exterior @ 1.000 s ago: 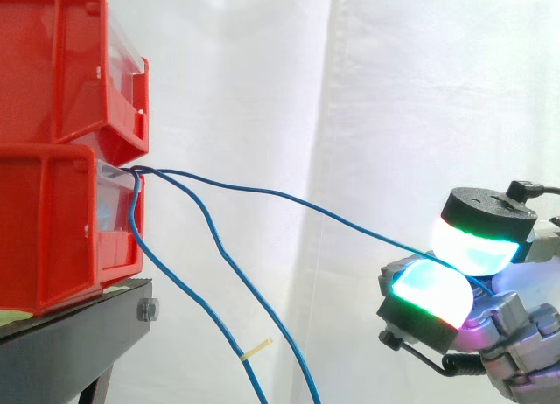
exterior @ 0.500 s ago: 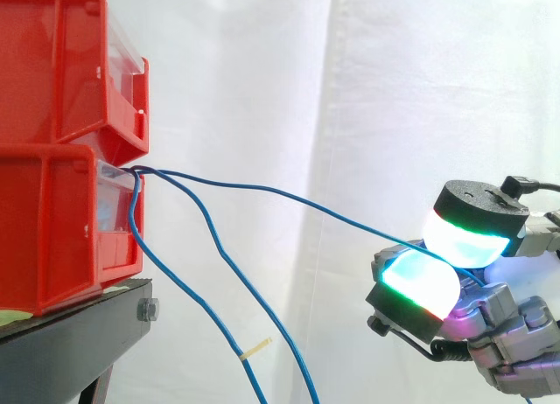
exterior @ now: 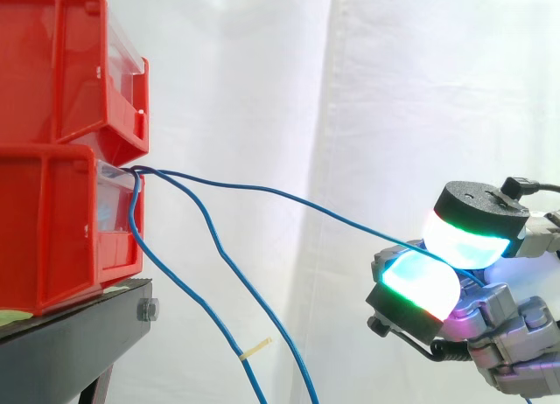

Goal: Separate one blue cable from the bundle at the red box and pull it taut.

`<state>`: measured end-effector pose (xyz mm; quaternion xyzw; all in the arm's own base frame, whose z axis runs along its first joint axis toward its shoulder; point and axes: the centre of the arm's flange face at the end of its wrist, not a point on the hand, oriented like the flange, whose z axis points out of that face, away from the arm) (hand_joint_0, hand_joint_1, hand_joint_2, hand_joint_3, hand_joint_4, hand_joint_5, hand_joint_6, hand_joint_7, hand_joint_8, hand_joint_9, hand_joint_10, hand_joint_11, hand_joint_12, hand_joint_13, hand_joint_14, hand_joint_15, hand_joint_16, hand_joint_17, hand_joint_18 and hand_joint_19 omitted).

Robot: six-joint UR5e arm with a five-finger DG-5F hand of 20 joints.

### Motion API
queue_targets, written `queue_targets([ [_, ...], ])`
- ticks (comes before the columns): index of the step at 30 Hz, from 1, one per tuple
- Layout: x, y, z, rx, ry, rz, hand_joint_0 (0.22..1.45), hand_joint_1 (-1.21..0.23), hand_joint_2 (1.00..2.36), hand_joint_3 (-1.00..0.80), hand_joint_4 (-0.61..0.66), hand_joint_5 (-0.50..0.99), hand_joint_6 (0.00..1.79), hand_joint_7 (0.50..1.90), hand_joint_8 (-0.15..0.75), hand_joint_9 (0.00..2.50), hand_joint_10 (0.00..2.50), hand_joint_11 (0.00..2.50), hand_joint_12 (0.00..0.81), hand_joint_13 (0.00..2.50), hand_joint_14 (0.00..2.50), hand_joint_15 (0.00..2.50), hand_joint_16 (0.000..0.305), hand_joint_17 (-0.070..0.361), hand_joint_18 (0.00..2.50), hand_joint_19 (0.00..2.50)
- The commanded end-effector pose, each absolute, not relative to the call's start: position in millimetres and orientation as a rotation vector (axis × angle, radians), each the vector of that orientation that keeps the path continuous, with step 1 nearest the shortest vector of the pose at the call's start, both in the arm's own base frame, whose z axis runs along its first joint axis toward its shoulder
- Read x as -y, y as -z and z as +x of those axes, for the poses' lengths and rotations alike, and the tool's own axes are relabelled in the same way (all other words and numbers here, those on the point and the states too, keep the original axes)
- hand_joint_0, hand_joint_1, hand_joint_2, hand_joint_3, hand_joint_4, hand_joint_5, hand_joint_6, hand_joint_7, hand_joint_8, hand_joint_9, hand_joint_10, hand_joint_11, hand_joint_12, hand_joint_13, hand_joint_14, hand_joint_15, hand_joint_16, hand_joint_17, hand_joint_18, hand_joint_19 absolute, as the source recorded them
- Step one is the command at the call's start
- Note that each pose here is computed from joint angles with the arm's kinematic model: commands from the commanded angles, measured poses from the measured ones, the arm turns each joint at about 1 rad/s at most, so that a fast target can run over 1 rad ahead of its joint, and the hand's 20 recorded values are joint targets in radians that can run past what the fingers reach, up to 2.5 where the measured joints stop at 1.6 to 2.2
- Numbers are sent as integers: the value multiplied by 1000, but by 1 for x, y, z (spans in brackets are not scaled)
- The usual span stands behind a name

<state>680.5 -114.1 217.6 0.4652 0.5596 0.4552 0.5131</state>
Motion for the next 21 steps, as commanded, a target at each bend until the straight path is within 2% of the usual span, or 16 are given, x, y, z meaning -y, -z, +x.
queue_targets([
  [1, 114, -218, 681, -1345, -1095, 1118, 650, -775, 1014, -25, -272, -145, 904, 1255, 275, 426, 2500, 2190, 598, 1351, 2500, 1789, 68, 154, 1743, 912],
  [12, 114, -217, 680, -1346, -1094, 1119, 648, -777, 1014, -22, -268, -143, 904, 1246, 277, 446, 2500, 2245, 592, 1354, 2500, 1769, 69, 154, 1747, 919],
  [13, 114, -218, 681, -1345, -1095, 1118, 648, -777, 1013, -22, -267, -143, 903, 1248, 277, 446, 2500, 2179, 592, 1353, 2500, 1771, 70, 156, 1754, 875],
  [21, 114, -217, 680, -1345, -1093, 1120, 645, -777, 1013, -18, -250, -142, 901, 1255, 285, 471, 2500, 2187, 588, 1357, 2500, 1757, 69, 156, 1765, 863],
])
